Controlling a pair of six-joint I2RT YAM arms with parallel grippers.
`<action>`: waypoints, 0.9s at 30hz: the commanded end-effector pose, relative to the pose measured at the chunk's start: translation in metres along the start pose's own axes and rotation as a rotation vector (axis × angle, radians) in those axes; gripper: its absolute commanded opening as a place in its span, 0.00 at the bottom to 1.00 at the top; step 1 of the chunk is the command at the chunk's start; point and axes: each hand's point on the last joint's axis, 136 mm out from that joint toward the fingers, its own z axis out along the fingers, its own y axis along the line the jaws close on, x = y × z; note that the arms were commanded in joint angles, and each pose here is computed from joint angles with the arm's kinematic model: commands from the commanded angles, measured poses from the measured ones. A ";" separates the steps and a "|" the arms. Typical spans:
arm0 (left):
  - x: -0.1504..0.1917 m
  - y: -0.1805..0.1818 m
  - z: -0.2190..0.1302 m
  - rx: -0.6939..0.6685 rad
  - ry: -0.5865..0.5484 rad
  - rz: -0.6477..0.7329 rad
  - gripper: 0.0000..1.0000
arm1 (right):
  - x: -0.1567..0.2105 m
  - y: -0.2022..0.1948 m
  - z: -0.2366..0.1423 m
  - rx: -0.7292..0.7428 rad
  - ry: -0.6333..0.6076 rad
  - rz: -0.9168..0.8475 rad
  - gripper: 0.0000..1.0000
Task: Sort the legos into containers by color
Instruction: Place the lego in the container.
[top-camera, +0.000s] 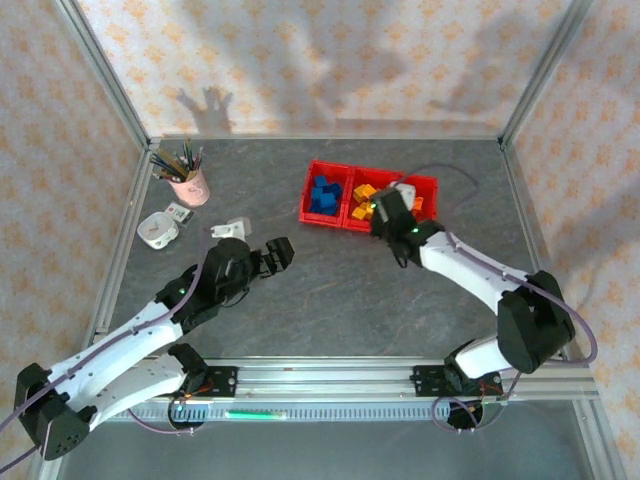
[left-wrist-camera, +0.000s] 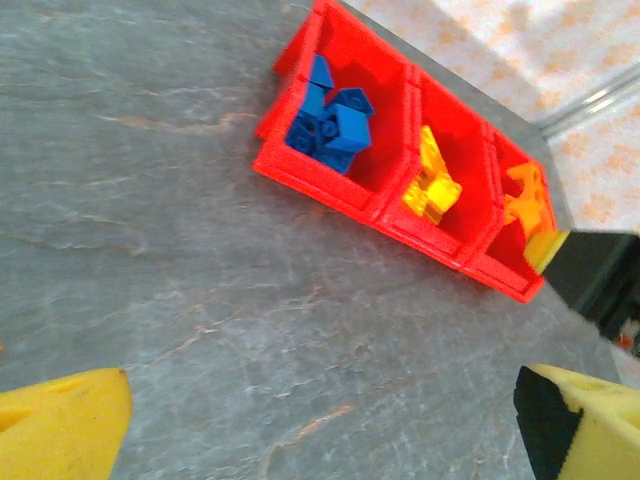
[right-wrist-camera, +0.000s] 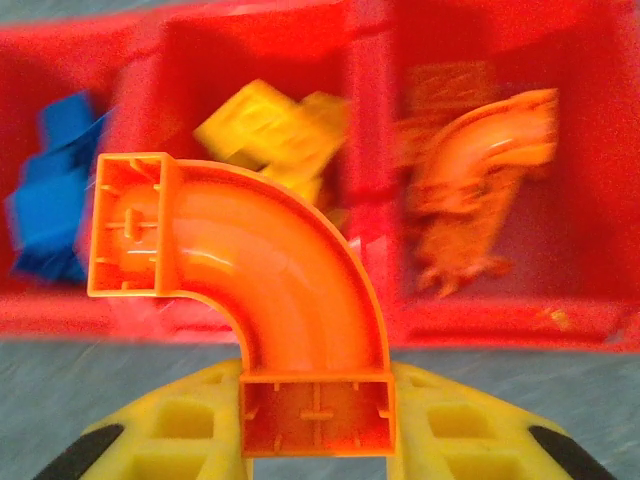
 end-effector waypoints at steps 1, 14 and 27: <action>-0.017 -0.041 0.004 0.148 -0.033 0.029 0.99 | -0.024 -0.037 0.008 0.094 -0.033 0.051 0.30; -0.016 -0.052 0.028 0.159 -0.021 0.054 0.99 | -0.054 -0.068 0.077 0.171 0.013 0.112 0.38; -0.026 -0.033 0.012 0.116 -0.065 0.024 0.99 | -0.044 -0.014 0.040 0.047 0.010 0.014 0.65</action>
